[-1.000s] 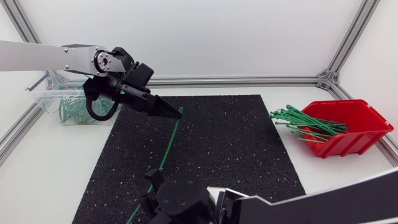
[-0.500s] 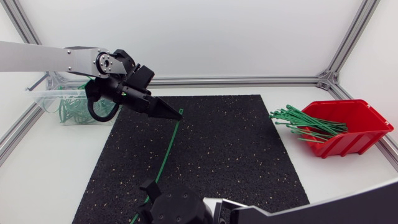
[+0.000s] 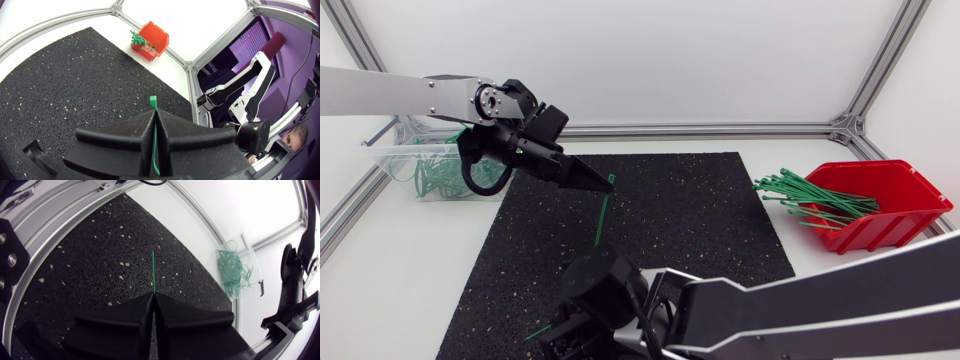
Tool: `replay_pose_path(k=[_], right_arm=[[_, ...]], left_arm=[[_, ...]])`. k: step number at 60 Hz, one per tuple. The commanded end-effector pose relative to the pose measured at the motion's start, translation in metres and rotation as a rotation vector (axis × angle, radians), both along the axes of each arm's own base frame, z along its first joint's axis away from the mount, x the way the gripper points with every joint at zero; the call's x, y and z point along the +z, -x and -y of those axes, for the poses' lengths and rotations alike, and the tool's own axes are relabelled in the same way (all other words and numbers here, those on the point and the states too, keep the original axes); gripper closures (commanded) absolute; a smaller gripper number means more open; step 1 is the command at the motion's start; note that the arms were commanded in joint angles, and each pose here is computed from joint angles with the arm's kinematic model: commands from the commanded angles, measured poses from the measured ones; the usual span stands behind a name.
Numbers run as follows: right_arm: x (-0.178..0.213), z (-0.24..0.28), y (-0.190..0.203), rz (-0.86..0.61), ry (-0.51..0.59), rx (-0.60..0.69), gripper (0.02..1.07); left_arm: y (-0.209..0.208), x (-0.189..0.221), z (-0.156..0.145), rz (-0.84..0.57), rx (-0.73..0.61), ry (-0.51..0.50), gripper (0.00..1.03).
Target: Take a green cable tie from the red box, thread the tail through the head to close it, then place it in the transparent bin on the left.
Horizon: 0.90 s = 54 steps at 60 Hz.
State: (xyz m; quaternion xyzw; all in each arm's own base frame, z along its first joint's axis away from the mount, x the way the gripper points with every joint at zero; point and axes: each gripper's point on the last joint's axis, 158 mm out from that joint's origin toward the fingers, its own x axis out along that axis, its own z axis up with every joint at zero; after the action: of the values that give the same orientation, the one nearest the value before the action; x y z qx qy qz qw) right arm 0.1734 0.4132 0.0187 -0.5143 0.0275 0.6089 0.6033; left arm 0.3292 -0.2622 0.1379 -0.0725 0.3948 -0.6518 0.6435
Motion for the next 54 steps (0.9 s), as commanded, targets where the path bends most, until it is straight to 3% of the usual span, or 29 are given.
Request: replay_pose_path(k=[1,18,23,30,42,54], right_arm=[[0.017,-0.002,-0.012,-0.105,-0.044,-0.078,1.02],[0.045,0.022,-0.005,-0.563,-0.027,-0.184,1.02],[0.072,0.029,-0.003,-0.697,-0.060,-0.213,1.02],[0.088,0.043,0.004,-0.902,-0.001,-0.290,1.02],[0.104,0.063,0.007,-1.057,0.024,-0.385,1.02],[0.140,0.081,0.014,-1.102,-0.032,-0.354,1.02]], left_arm=[[0.001,0.004,-0.002,0.024,-0.004,0.008,1.00],[0.007,0.028,-0.006,0.093,0.036,0.032,1.00],[0.011,0.038,-0.005,0.117,0.059,0.047,1.00],[0.016,0.042,-0.001,0.120,0.086,0.067,1.00],[0.024,0.043,0.005,0.104,0.114,0.093,1.00],[0.039,0.048,0.010,0.109,0.100,0.103,1.00]])
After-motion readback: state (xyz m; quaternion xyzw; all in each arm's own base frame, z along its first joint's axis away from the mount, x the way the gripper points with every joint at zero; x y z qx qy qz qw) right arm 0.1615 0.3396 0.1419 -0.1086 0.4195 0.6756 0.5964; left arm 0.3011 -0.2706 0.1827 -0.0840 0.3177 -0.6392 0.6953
